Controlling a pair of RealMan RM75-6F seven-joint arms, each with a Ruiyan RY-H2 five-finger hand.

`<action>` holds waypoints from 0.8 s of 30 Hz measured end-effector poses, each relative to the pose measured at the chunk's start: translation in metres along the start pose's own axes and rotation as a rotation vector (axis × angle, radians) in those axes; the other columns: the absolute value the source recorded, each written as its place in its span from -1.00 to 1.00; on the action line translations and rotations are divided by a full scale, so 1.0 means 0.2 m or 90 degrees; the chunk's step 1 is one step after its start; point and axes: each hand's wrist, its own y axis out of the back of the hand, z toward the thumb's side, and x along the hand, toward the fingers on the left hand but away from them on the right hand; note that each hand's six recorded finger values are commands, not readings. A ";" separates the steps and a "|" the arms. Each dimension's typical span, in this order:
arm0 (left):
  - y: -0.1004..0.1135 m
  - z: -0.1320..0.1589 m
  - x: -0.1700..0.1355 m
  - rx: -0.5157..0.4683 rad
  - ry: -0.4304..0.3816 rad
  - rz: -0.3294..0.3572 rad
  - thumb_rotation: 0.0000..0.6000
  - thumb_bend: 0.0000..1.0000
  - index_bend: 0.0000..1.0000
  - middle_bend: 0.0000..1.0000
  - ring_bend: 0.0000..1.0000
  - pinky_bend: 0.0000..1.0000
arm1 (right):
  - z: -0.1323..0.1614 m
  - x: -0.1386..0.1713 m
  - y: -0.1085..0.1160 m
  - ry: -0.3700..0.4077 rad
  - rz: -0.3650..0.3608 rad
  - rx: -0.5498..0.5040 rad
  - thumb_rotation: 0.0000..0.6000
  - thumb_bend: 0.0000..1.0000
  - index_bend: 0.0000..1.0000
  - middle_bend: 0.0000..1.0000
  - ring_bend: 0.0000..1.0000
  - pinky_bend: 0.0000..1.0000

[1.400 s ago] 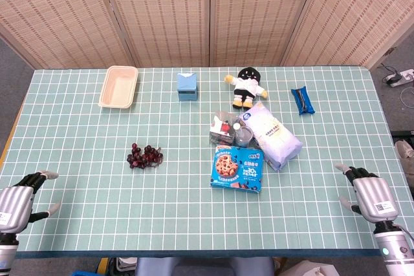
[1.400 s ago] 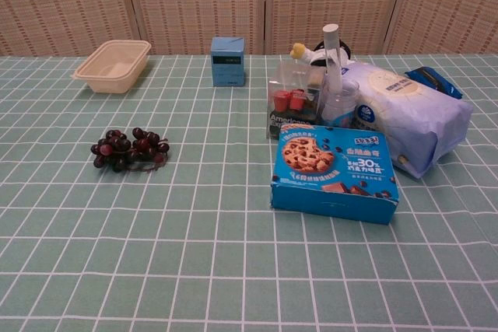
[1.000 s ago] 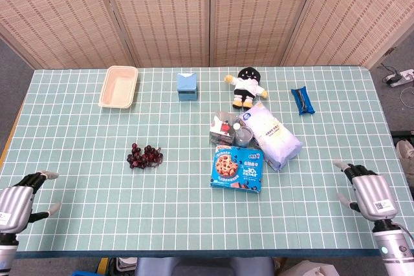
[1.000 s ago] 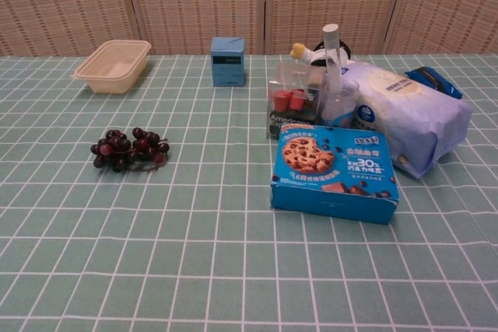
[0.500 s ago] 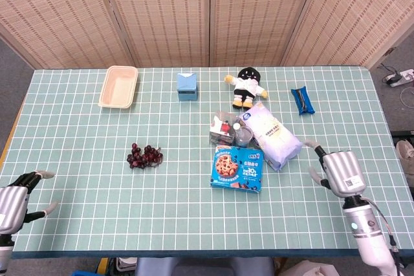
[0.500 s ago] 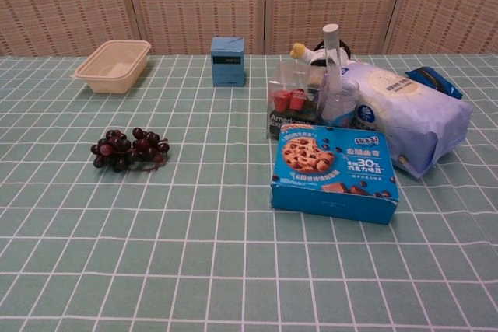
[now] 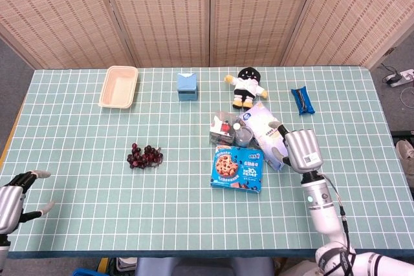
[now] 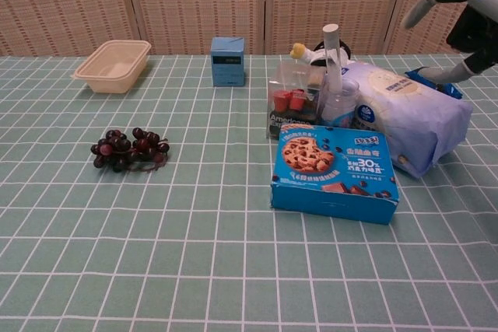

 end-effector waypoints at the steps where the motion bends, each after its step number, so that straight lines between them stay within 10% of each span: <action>1: 0.00 0.00 0.00 -0.001 0.000 0.000 1.00 -0.80 -0.17 -0.29 -0.31 0.14 | 0.00 -0.03 -0.01 -0.006 0.003 -0.009 1.00 -0.66 -0.35 1.00 1.00 1.00; 24: 0.00 0.00 0.00 -0.008 -0.001 -0.010 1.00 -0.80 -0.17 -0.29 -0.31 0.14 | 0.19 -0.27 -0.23 -0.038 0.073 -0.228 1.00 -0.65 -0.18 1.00 1.00 1.00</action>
